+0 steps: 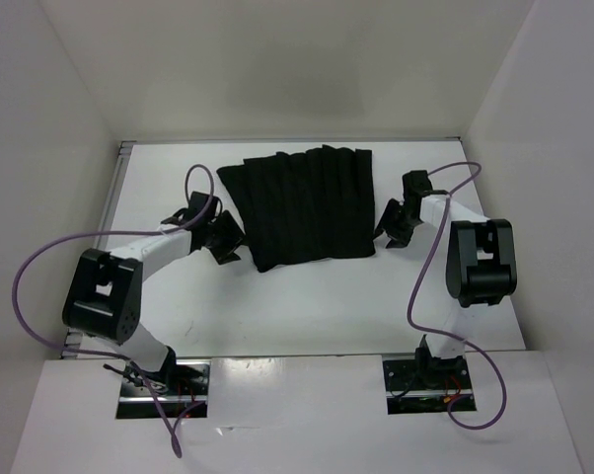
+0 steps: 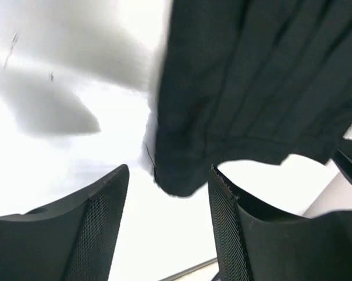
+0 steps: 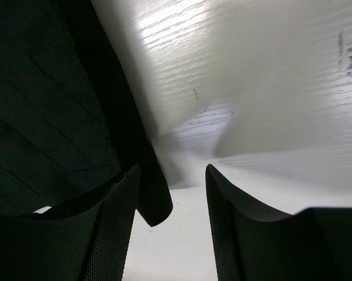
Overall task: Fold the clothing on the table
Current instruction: Flatten the skirt out, then fold the skirt
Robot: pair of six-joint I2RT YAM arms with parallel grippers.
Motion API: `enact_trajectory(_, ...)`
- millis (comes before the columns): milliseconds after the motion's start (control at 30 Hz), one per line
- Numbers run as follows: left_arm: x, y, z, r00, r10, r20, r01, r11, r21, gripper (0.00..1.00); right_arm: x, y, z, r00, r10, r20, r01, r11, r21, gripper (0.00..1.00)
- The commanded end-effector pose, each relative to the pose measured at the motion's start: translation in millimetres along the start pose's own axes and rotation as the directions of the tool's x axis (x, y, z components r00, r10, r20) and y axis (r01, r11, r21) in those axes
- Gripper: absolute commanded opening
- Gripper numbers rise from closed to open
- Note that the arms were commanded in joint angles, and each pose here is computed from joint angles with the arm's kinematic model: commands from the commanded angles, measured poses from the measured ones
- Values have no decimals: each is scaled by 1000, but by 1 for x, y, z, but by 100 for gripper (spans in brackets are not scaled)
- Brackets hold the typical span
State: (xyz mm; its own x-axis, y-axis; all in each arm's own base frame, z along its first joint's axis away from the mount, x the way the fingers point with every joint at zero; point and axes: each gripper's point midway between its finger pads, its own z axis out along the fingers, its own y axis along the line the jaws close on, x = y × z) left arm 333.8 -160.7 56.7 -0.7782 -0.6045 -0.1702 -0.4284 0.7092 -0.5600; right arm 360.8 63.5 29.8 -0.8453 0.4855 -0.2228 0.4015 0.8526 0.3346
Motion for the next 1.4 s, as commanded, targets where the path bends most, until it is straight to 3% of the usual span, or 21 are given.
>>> enact_trajectory(0,3,3,-17,1000,-18,24,18,1000,5,64,4,21,-9,999,-40,26,42,997,-65,54)
enact_trajectory(300,29,26,8,998,-34,-49,32,999,-39,61,3,31,-16,997,-56,47,60,993,-104,54)
enact_trajectory(667,15,18,46,998,-22,-60,18,998,-61,56,1,40,-43,993,-64,97,78,987,-143,54)
enact_trajectory(733,19,23,50,997,-19,-79,13,997,-71,51,-1,38,-42,992,-63,107,76,989,-126,54)
enact_trajectory(867,25,23,54,996,-11,-93,5,998,-62,21,1,34,-43,993,-61,104,73,991,-114,54)
enact_trajectory(900,29,26,53,994,-15,-107,8,998,-66,9,2,33,-40,993,-69,97,80,991,-109,54)
enact_trajectory(967,31,30,56,994,-18,-112,10,997,-72,0,5,29,-33,995,-66,75,73,993,-96,54)
enact_trajectory(1367,23,13,38,997,17,-80,-20,999,-26,0,19,4,11,998,-62,-17,62,997,36,51)
